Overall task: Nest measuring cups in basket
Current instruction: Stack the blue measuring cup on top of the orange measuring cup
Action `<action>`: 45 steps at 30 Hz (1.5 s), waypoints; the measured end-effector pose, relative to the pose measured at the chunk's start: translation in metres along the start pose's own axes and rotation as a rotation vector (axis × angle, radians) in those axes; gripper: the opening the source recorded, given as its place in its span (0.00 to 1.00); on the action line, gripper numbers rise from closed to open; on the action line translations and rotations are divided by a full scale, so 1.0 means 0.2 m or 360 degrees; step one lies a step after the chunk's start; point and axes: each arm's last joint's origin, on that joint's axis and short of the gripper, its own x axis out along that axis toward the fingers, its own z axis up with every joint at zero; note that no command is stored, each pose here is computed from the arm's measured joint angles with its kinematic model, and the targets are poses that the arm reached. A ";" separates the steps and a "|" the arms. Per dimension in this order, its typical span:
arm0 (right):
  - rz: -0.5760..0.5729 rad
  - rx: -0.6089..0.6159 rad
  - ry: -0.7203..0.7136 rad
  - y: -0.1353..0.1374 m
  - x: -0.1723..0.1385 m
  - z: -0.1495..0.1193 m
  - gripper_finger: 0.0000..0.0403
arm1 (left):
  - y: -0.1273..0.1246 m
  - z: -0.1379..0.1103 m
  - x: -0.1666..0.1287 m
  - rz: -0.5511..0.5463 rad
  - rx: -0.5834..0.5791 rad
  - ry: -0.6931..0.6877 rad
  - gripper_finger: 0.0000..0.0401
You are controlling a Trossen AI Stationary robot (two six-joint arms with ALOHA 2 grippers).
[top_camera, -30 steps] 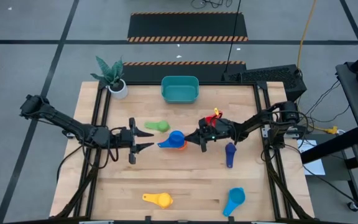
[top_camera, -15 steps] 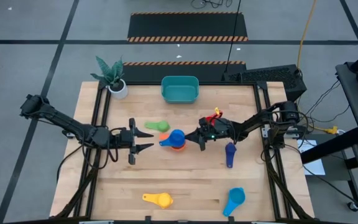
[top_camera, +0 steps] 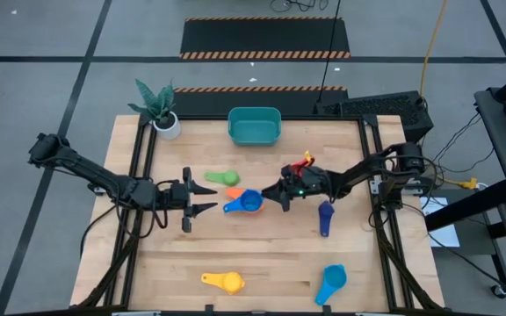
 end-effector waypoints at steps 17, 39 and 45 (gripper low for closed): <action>-0.0214 -0.0668 0.0183 0.23 -0.19 0.03 0.36 | -0.13 -0.15 0.40 0.0088 0.0189 0.0484 0.60; -0.0255 -0.0838 0.0343 0.34 -0.30 -0.02 0.36 | -0.05 -0.37 0.55 0.0376 0.0452 0.1371 0.98; -0.0272 -0.0825 0.0368 0.34 -0.31 -0.03 0.36 | -0.04 -0.44 0.58 0.0408 0.0498 0.1407 0.98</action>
